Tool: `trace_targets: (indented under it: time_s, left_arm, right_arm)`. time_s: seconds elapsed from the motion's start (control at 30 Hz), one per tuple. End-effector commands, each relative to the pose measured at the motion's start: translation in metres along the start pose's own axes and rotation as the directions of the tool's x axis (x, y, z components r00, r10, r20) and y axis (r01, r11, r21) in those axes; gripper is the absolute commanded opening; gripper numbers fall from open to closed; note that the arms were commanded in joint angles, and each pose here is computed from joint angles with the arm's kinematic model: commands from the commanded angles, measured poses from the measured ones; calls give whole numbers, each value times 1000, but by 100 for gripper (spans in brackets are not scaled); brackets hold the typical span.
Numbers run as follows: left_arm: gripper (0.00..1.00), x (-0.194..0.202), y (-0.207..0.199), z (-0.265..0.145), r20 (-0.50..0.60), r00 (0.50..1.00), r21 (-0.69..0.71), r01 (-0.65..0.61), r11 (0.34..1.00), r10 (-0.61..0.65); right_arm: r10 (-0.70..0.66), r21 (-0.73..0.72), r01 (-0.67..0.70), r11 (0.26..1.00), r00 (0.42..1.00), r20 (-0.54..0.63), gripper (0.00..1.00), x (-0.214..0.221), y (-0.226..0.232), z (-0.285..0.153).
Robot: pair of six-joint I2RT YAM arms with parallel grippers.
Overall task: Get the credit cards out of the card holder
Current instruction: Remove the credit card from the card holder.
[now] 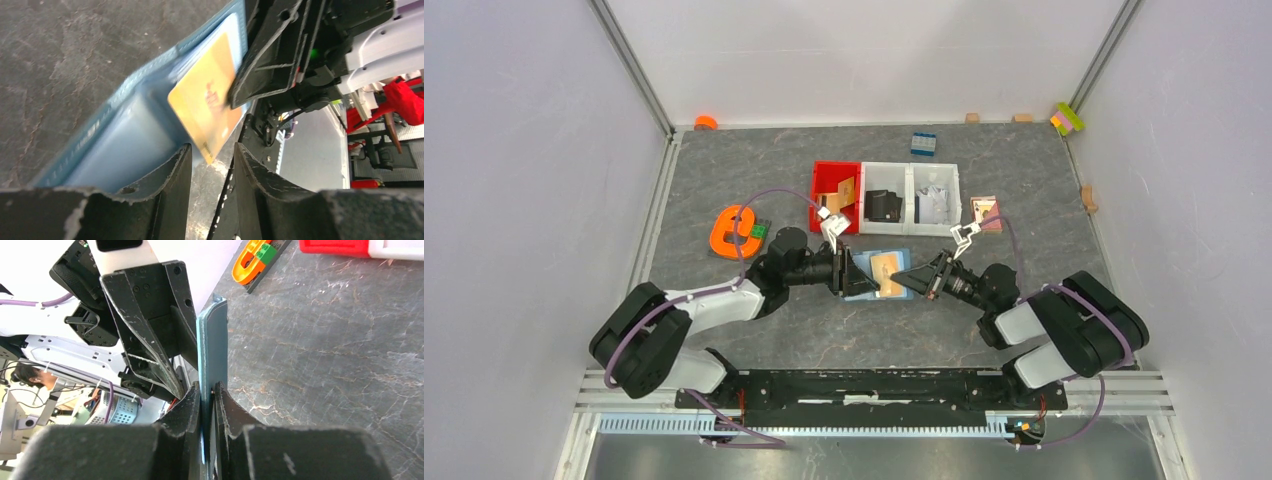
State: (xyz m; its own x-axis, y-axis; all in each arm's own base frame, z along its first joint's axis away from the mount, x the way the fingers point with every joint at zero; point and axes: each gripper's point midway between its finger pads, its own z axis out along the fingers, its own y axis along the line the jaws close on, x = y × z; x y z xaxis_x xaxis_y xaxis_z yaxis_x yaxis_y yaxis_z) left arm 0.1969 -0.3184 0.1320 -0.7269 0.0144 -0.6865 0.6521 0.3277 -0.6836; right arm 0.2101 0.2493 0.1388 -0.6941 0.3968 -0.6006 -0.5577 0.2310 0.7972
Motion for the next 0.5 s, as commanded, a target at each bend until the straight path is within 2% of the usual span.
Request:
trace_targets:
  time_s: [0.0, 0.23, 0.4, 0.47]
  left_arm:
    - [39, -20, -28, 1, 51, 998, 135, -30, 990, 23]
    - [23, -24, -25, -1, 63, 998, 144, -10, 989, 0]
    - [6, -28, -23, -5, 85, 996, 155, 8, 988, -22]
    - [2, -29, -20, -6, 88, 996, 147, 15, 989, -28]
  right_arm:
    - [-59, -121, 63, 991, 998, 32, 0, -8, 28, 4]
    - [-31, -190, 35, 981, 999, 26, 0, -8, 43, 4]
    - [-27, -204, 32, 978, 999, 28, 0, -8, 46, 4]
    - [-32, -204, 37, 978, 999, 29, 0, -9, 46, 4]
